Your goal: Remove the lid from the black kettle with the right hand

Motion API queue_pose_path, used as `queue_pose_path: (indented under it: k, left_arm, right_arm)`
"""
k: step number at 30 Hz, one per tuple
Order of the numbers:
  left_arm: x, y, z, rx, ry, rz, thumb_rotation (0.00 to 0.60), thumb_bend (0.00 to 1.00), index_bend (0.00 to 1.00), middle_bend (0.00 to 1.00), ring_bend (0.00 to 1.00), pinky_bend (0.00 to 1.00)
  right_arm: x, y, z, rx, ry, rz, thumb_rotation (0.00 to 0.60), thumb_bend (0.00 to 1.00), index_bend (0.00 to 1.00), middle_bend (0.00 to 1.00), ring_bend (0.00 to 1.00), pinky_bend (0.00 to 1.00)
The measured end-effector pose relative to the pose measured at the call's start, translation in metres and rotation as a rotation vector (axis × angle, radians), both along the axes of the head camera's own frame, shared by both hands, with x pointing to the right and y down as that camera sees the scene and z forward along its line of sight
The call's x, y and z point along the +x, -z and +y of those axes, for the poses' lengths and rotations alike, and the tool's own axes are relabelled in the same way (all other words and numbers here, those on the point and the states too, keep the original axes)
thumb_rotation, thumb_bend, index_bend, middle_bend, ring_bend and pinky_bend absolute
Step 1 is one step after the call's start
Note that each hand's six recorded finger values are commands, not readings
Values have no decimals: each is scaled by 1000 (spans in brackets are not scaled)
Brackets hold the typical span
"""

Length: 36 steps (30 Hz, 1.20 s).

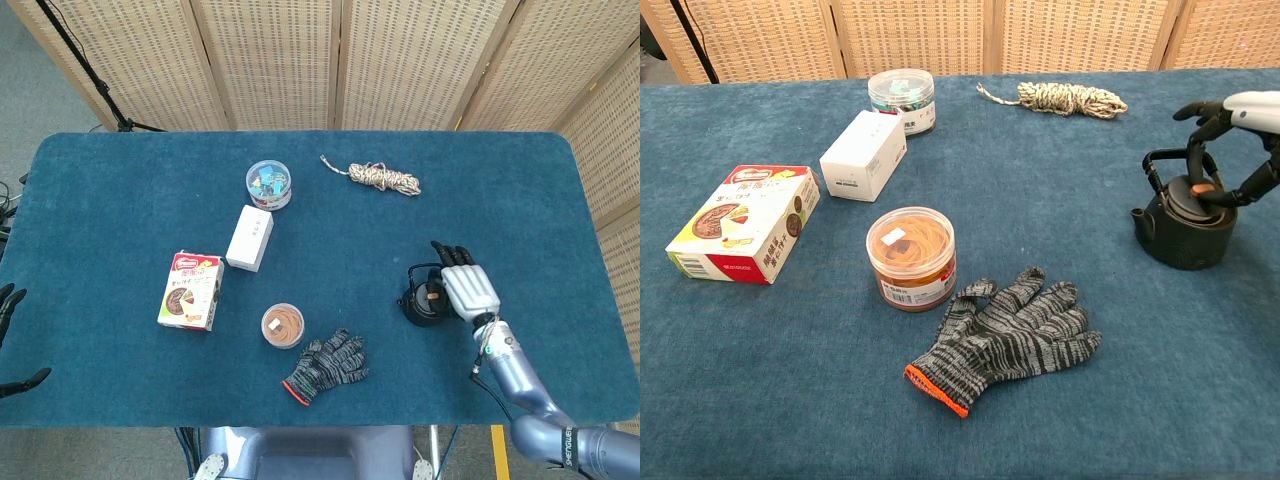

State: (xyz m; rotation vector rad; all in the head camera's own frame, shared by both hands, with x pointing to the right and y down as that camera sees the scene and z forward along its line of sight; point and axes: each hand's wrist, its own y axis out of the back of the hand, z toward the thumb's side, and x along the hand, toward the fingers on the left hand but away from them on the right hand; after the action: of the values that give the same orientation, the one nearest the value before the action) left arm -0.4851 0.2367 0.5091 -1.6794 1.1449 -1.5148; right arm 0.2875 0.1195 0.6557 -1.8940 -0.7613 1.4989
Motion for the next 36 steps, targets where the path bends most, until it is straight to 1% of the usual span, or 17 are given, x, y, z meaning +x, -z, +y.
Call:
queue_pose_path:
  k: [6,11,17,20,26,30,36]
  left_arm:
    - [-1,1,1,1,1,3,600,0,0,0,0,0]
    - [0,2,1,0,-1,6,600,0,0,0,0,0]
    - [0,2,2,-1,-2,9,600,0,0,0,0,0]
    - [1,3,2,-1,-3,11,600,0,0,0,0,0]
    - [1,4,4,-2,-4,16,600,0,0,0,0,0]
    - [0,4,4,-1,-1,18,600,0,0,0,0,0]
    - [-1,5,3,0,3,23,600,0,0,0,0,0]
  right_arm:
    - [-2,22,-5,47,2,-22,600,414,564,0,0,0]
    - [3,39,-8,85,2,-22,600,414,565,0,0,0]
    - [11,52,0,104,13,-11,600,422,566,0,0,0]
    - [11,55,10,99,32,-15,600,423,567,0,0,0]
    - [4,58,37,69,98,-29,600,422,568,0,0,0]
    - [-6,53,59,54,155,-27,600,423,569,0,0,0]
    - [-17,39,82,50,212,-11,600,423,570,0,0,0]
